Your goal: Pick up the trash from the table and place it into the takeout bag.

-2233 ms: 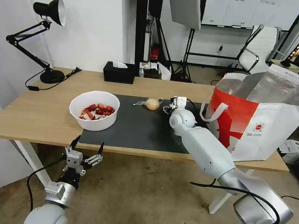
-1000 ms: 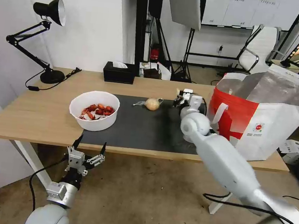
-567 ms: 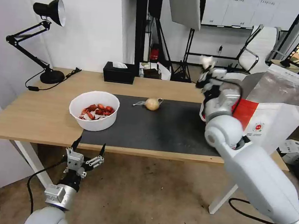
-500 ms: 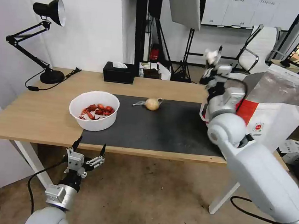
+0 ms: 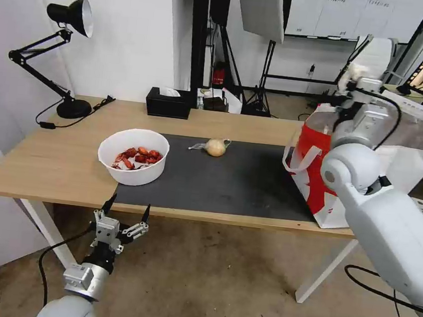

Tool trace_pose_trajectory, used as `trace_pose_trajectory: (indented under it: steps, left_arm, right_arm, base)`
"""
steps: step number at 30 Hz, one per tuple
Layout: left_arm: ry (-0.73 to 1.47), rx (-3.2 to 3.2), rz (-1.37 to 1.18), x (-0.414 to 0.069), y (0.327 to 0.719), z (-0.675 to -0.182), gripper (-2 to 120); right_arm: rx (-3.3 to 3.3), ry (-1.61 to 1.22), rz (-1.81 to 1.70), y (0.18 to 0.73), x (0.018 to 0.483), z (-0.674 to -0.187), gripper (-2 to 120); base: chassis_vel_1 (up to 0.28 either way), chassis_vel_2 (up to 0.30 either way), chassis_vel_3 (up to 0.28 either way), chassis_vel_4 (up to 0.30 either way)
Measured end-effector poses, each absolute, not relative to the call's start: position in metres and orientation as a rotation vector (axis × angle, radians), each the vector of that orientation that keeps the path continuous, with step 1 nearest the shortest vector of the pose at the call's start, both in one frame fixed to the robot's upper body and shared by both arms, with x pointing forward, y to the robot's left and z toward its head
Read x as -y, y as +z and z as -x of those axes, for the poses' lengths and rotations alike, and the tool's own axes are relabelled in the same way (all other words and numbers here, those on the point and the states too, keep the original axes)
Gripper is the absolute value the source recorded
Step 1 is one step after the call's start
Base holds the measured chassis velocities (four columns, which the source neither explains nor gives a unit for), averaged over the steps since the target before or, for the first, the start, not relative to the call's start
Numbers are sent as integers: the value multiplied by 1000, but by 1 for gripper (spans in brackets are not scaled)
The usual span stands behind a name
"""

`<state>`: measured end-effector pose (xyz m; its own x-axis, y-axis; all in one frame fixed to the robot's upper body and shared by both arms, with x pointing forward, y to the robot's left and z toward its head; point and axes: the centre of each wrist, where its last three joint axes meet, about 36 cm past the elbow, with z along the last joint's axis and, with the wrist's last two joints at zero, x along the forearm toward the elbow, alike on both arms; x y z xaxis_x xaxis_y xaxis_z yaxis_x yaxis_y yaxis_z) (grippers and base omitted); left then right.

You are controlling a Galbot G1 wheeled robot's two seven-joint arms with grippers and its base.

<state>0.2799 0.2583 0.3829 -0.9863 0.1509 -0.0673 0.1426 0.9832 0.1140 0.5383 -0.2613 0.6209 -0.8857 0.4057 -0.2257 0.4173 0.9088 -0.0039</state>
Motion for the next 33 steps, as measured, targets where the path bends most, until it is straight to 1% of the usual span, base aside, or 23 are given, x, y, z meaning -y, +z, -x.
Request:
trace_pose_trajectory:
  steps: [3,4,5,7,8,9,12,13,16,17,18,19,20,21,23,24,26,27,28,29,30,31,33]
  left_arm:
    - [168,-3052,-235,-258,383,-280,100]
    - [169,-3049,-246,-258,385,-279,100]
    - [169,-3049,-246,-258,385,-279,100]
    - [175,-3039,-273,-258,388,-279,100]
    - [175,-3039,-273,-258,388,-279,100]
    - [176,-3037,-276,-258,389,-279,100]
    - [178,-3031,-291,-259,389,-280,100]
    - [178,-3031,-291,-259,389,-280,100]
    - [179,-3022,-323,-259,390,-280,100]
    - [179,-3022,-323,-259,390,-280,100]
    - [178,-3021,-324,-259,391,-280,100]
    - [178,-3020,-324,-259,391,-280,100]
    - [177,-3020,-324,-259,391,-280,100]
    - [177,-3020,-324,-259,391,-280,100]
    - [176,-3021,-323,-259,390,-280,100]
    - [176,-3021,-323,-259,390,-280,100]
    - [171,-3022,-321,-258,390,-280,100]
    - [171,-3022,-321,-258,390,-280,100]
    - [169,-3023,-320,-258,389,-280,100]
    - [167,-3024,-319,-258,389,-279,100]
    - [167,-3025,-319,-258,389,-279,100]
    - [167,-3025,-319,-258,389,-279,100]
    - [166,-3026,-319,-258,389,-279,100]
  right_arm:
    - [-2873,-57,-658,623,264,-535,0]
    - [-2887,-47,-655,624,265,-533,3]
    - [-2887,-47,-655,624,265,-533,3]
    - [-2911,-42,-651,625,269,-530,14]
    - [-2911,-42,-651,625,269,-530,14]
    - [-2919,-40,-651,624,271,-529,17]
    - [-2934,-34,-648,624,276,-526,32]
    - [-2934,-34,-648,624,276,-526,32]
    - [-2961,-9,-620,624,277,-522,46]
    - [-2961,-9,-620,624,277,-522,46]
    - [-2979,1,-607,625,277,-519,53]
    - [-2997,5,-597,626,277,-517,56]
    - [-3027,2,-584,628,278,-514,62]
    - [-3027,2,-584,628,278,-514,62]
    - [-3073,-61,-575,631,280,-511,71]
    - [-3073,-61,-575,631,280,-511,71]
    - [-3152,-191,-516,641,289,-507,80]
    - [-3152,-191,-516,641,289,-507,80]
    - [-3207,-312,-424,651,298,-503,88]
    - [-3239,-424,-326,658,307,-499,93]
    - [-3250,-505,-246,665,315,-497,96]
    - [-3250,-505,-246,665,315,-497,96]
    - [-3228,-634,-168,674,325,-494,99]
  base:
    - [0,0,0,0]
    - [0,0,0,0]
    - [0,0,0,0]
    - [0,0,0,0]
    - [0,0,0,0]
    - [0,0,0,0]
    - [0,0,0,0]
    - [0,0,0,0]
    - [0,0,0,0]
    - [0,0,0,0]
    - [0,0,0,0]
    - [0,0,0,0]
    - [0,0,0,0]
    - [0,0,0,0]
    - [0,0,0,0]
    - [0,0,0,0]
    - [0,0,0,0]
    - [0,0,0,0]
    - [0,0,0,0]
    - [0,0,0,0]
    - [0,0,0,0]
    - [0,0,0,0]
    - [0,0,0,0]
